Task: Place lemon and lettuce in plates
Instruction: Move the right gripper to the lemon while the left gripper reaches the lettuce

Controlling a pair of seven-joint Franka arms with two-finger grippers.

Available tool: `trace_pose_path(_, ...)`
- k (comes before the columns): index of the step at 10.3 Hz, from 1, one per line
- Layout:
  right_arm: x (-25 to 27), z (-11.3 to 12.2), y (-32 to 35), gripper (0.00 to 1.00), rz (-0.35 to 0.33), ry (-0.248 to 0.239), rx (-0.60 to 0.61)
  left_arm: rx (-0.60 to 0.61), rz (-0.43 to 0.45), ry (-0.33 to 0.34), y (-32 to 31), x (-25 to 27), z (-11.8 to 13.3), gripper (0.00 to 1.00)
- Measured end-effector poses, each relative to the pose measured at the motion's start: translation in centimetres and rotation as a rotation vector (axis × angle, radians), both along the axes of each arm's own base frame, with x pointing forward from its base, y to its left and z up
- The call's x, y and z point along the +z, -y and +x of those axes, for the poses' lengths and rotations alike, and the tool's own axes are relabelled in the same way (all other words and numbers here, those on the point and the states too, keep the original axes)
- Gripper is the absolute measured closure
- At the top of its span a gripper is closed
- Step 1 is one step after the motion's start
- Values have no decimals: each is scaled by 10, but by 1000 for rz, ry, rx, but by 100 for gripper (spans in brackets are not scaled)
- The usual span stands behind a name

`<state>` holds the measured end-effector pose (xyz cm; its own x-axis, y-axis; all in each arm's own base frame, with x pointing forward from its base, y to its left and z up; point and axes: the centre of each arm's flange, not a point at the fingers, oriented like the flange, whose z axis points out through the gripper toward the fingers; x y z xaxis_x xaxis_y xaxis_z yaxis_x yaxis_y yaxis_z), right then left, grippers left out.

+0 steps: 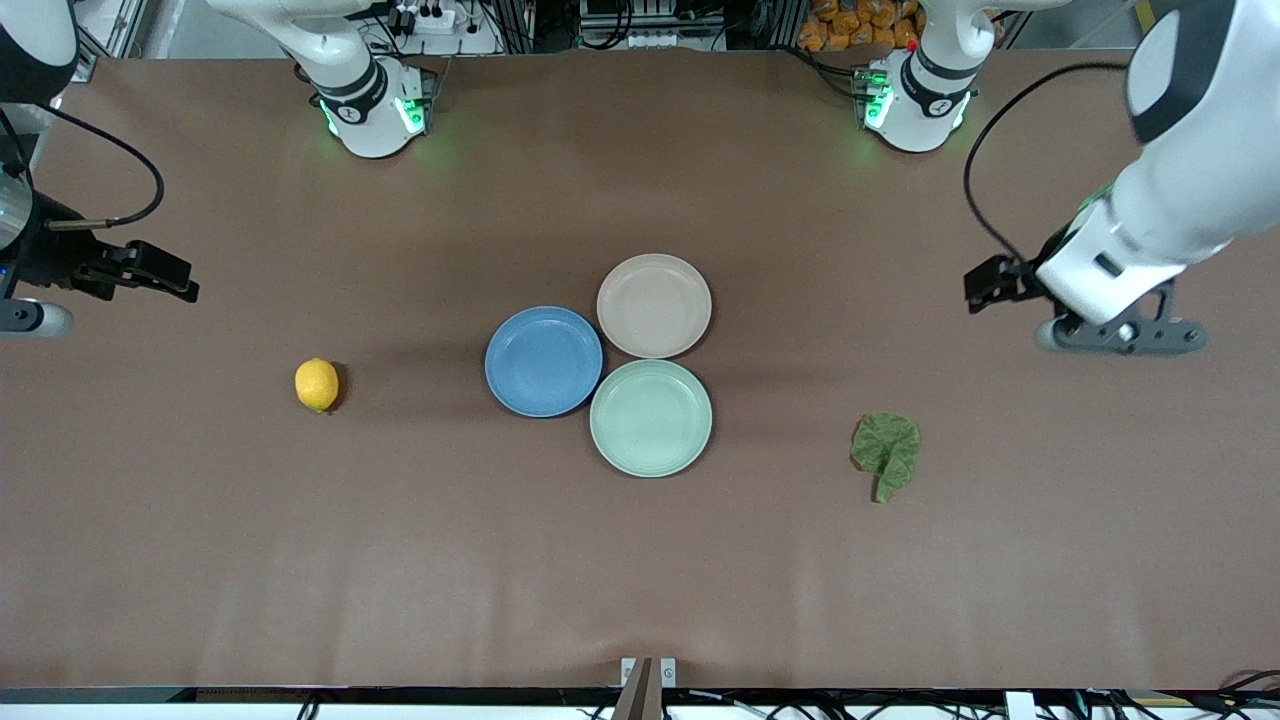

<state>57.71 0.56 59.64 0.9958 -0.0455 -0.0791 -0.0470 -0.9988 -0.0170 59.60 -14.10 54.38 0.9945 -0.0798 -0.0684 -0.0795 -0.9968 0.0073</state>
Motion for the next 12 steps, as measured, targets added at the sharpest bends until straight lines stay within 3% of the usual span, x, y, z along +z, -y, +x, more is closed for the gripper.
trace_pose_path(5, -24, 5, 3, 0, 1, -6, 16, -18, -14, -50, 19, -102, 39, 0)
trace_pose_path(12, -120, 10, 6, 0, 0, 20, 42, -162, 37, -85, 45, -259, 65, 0)
